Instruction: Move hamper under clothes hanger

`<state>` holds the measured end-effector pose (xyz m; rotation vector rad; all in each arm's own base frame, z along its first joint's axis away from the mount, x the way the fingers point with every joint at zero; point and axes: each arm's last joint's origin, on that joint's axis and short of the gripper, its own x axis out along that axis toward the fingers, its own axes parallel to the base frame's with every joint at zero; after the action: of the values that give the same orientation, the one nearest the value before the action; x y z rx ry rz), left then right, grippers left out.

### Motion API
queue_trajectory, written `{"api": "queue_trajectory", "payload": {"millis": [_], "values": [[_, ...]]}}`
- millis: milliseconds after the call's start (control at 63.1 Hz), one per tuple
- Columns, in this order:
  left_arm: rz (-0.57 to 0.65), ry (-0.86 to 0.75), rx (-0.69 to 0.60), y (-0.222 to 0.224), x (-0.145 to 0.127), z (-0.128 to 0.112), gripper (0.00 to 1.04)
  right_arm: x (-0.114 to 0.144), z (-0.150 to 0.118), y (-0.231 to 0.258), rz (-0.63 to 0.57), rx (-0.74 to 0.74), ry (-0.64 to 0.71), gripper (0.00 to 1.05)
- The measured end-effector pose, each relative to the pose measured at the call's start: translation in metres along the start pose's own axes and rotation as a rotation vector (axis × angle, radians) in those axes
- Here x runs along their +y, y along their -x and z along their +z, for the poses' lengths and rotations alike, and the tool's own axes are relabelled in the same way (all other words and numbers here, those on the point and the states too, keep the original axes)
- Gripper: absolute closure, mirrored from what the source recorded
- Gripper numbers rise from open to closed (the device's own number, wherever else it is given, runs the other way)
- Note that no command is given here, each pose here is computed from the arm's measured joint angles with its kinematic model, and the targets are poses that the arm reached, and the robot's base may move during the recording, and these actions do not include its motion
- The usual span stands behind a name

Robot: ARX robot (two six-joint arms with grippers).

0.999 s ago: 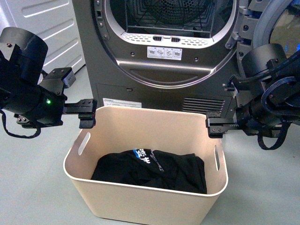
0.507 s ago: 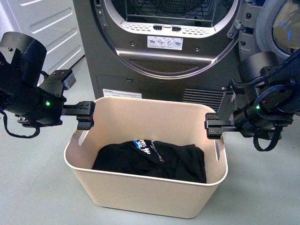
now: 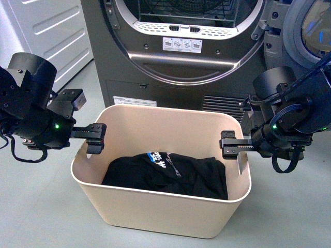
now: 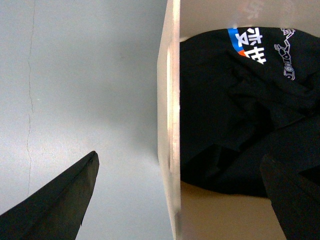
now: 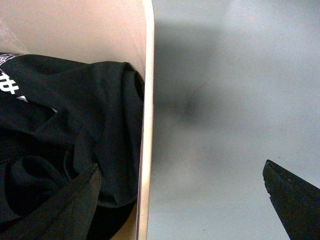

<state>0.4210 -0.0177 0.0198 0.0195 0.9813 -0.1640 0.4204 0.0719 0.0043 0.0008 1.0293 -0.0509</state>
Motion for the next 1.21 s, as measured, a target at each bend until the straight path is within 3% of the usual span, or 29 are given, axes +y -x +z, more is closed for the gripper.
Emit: {"api": "queue_trajectory", "payload": {"millis": [143, 650, 761, 967, 1078, 1205], "values": [[0.02, 0.0, 0.0, -0.004, 0.001, -0.002, 0.26, 0.005, -0.004, -0.004, -0.022, 0.008, 0.004, 0.13], [0.037, 0.005, 0.017, -0.009, -0.001, -0.003, 1.01, 0.018, -0.008, -0.003, -0.033, 0.034, 0.037, 0.89], [0.042, 0.005, 0.019, -0.007, -0.002, -0.001, 1.01, 0.021, -0.006, 0.0, -0.025, 0.036, 0.031, 1.02], [0.052, 0.006, -0.019, 0.011, -0.003, 0.014, 1.01, 0.021, 0.01, 0.021, -0.004, -0.004, 0.017, 1.02], [0.091, -0.011, -0.127, 0.032, -0.005, 0.033, 1.01, 0.022, 0.022, 0.037, 0.009, -0.06, 0.004, 1.02], [0.097, -0.013, -0.137, 0.034, -0.005, 0.035, 1.01, 0.022, 0.025, 0.04, 0.009, -0.074, 0.003, 1.02]]}}
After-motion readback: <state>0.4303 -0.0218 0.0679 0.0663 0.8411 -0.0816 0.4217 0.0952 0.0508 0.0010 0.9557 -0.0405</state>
